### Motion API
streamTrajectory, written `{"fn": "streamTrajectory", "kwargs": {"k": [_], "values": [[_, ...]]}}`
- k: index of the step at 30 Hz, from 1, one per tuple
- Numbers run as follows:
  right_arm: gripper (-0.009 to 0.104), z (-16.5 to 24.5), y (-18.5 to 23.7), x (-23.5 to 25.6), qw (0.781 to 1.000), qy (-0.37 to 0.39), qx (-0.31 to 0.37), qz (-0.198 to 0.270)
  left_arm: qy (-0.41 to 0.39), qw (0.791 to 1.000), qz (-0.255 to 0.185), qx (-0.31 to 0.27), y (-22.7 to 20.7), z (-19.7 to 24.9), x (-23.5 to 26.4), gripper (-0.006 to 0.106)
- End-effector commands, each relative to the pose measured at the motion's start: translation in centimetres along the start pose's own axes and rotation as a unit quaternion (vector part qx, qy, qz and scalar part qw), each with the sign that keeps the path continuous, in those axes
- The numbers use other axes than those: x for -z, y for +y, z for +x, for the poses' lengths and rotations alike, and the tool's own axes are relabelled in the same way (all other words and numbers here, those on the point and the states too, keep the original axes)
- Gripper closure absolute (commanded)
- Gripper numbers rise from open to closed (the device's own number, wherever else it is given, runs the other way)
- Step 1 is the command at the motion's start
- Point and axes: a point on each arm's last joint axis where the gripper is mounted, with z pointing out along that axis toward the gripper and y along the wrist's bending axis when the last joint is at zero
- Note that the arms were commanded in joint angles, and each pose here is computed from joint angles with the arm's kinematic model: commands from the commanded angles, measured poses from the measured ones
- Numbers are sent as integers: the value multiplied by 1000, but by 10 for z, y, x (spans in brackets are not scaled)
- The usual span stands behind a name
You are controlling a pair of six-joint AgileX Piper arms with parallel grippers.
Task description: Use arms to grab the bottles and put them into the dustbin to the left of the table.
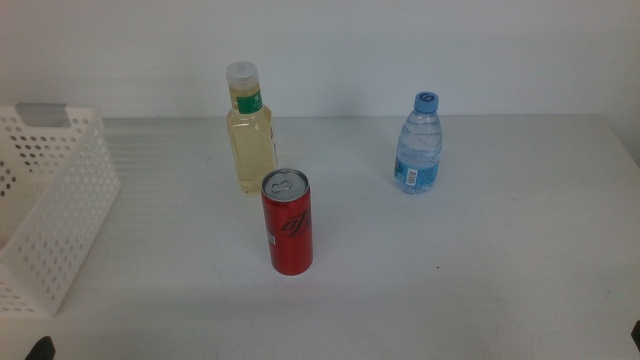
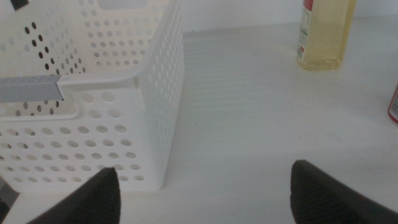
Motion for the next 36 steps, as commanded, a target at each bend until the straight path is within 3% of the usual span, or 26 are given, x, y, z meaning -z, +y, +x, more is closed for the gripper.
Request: {"fn": "streamTrajectory", "kwargs": {"k": [1,7,21,36], "values": [[14,-16,-2,5,998,-63,7,14,-49,999,4,13,-1,-7,1,10],[14,-16,-2,5,998,-63,7,14,-79,996,32,32,-4,-19,-7,10],[14,-16,-2,5,998,-63,7,14,-73,974,212,-10,-46,-29,-42,10],[14,-16,-2,5,998,-63,7,14,-101,956,275,2,-76,-22,-71,10]]}}
